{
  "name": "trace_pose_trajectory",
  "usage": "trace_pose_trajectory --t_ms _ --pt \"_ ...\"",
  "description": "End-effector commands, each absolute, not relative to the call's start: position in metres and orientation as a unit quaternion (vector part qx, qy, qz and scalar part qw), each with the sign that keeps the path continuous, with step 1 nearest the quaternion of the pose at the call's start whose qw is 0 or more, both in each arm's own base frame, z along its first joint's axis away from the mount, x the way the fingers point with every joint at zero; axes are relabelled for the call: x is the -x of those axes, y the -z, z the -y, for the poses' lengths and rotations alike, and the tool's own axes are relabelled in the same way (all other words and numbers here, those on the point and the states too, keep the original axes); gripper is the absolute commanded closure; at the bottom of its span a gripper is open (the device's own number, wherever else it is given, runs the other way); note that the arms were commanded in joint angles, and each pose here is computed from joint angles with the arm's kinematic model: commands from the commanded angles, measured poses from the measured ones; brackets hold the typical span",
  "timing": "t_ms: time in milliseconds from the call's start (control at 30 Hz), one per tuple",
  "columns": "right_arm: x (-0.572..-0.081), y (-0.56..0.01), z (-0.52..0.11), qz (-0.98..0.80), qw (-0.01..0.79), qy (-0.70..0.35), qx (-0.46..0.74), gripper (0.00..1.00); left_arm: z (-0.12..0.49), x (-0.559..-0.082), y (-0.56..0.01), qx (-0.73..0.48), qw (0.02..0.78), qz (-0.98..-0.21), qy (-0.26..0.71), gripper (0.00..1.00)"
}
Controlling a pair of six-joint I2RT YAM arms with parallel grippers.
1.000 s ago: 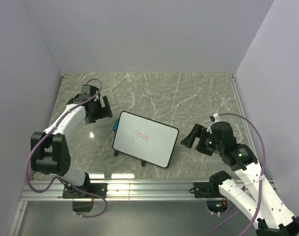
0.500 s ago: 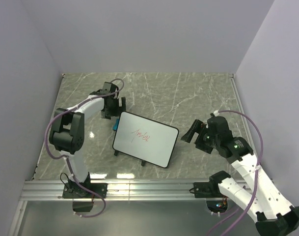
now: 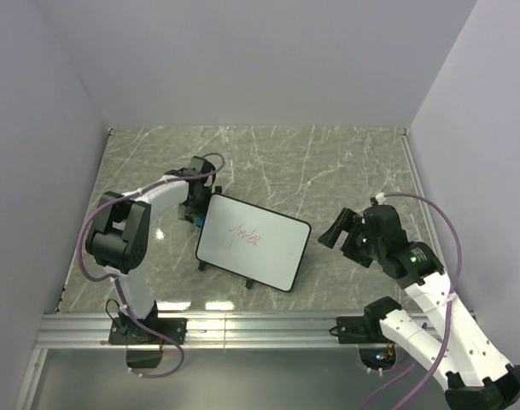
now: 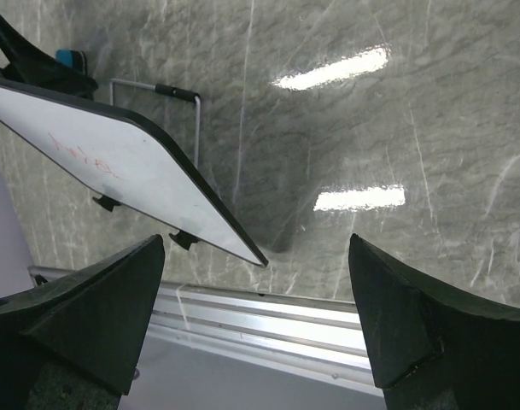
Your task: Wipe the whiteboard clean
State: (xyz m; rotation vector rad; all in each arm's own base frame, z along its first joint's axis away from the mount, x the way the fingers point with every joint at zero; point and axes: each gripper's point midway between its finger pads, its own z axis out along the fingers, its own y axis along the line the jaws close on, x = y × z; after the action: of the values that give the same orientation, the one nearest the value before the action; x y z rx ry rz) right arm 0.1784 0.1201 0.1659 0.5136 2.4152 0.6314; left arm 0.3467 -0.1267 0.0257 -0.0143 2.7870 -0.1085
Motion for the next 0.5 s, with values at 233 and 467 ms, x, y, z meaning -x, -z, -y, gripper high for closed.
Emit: trace_pose_trajectory --t_ms 233,467 --pt "-0.168 -0.162 -0.114 -0.911 0.303 -0.23 -0.161 0.05 0.103 -0.343 -0.017 0.039 0.179 -0.983 -0.028 0.25" --pt "-0.163 -0.169 -0.105 -0.915 0.315 -0.209 -0.139 0.05 0.092 -0.35 -0.007 0.054 0.168 -0.984 -0.018 0.55"
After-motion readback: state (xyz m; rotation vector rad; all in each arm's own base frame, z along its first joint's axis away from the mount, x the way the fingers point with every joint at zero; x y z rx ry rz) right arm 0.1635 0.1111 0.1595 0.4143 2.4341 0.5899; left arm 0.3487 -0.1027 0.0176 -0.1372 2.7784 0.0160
